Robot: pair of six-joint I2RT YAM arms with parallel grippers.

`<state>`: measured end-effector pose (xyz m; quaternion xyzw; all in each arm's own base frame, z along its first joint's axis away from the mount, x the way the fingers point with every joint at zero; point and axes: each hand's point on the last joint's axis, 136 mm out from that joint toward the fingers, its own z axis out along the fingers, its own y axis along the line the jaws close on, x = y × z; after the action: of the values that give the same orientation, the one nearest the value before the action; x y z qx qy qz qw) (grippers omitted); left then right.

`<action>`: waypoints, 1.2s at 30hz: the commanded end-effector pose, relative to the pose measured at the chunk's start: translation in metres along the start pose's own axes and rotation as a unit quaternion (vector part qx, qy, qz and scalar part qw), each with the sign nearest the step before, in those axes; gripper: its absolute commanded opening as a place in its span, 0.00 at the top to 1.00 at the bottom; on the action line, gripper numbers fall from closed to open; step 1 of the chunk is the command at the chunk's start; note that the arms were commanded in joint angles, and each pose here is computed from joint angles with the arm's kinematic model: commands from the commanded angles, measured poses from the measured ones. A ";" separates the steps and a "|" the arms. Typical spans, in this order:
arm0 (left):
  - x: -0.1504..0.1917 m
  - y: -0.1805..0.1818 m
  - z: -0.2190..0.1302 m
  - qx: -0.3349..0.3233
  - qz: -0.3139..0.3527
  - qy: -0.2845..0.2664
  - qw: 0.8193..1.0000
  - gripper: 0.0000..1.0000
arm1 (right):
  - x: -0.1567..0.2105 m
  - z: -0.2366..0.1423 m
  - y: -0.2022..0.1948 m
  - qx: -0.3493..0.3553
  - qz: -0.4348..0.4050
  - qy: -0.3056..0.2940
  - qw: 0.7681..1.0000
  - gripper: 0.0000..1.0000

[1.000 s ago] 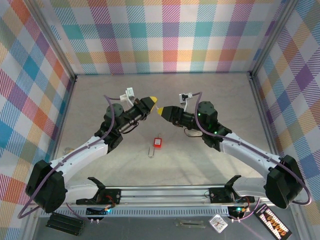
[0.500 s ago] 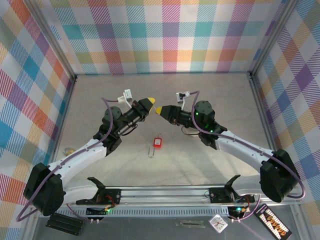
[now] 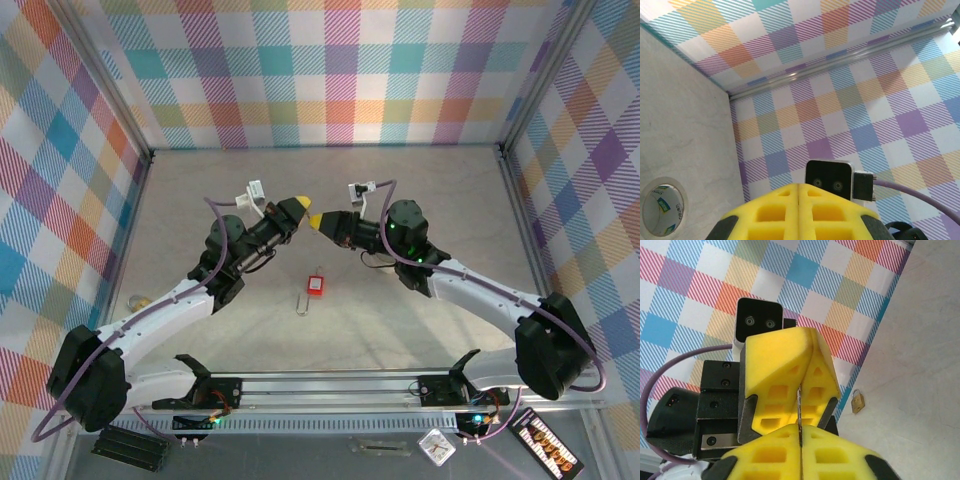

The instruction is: Unlock with the key

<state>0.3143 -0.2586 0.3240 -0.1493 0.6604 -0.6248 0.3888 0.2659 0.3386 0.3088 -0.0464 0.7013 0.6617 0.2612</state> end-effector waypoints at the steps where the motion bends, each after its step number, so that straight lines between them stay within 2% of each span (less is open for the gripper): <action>1: 0.004 -0.011 -0.002 0.020 0.016 0.002 1.000 1.00 | -0.008 0.001 0.017 -0.018 -0.019 0.000 1.000 1.00; 3: 0.004 -0.006 -0.003 0.000 0.017 0.004 1.000 0.97 | -0.006 -0.001 0.015 -0.004 -0.025 0.004 1.000 1.00; 6: 0.003 0.004 -0.005 -0.048 0.015 0.012 0.999 0.53 | -0.002 -0.006 0.009 0.031 -0.040 0.013 0.999 1.00; 7: 0.001 0.008 -0.007 -0.065 0.012 0.013 0.998 0.44 | -0.001 -0.008 0.005 0.050 -0.047 0.018 0.997 1.00; 9: -0.002 0.015 -0.013 -0.101 -0.011 0.014 0.995 0.34 | 0.002 -0.014 -0.003 0.087 -0.066 0.029 0.994 1.00; 11: -0.001 0.017 -0.014 -0.108 -0.041 0.025 0.993 0.30 | 0.004 -0.018 -0.008 0.113 -0.087 0.037 0.989 1.00; 15: 0.016 0.032 -0.016 -0.157 -0.098 0.073 0.980 0.29 | 0.004 -0.023 -0.017 0.154 -0.126 0.051 0.979 1.00; 19: 0.030 0.041 -0.016 -0.169 -0.154 0.099 0.969 0.31 | 0.008 -0.022 -0.024 0.193 -0.175 0.075 0.963 1.00; 30: 0.033 0.039 -0.018 -0.195 -0.169 0.111 0.960 0.33 | 0.027 -0.008 -0.033 0.256 -0.286 0.129 0.914 1.00; 36: 0.036 0.043 -0.016 -0.201 -0.176 0.119 0.956 0.42 | 0.034 -0.002 -0.039 0.278 -0.321 0.143 0.894 1.00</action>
<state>0.2927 -0.2622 0.2671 -0.2625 0.7759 -0.5481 0.1693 0.2480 0.3419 0.2542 -0.2645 0.8367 0.3422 0.3359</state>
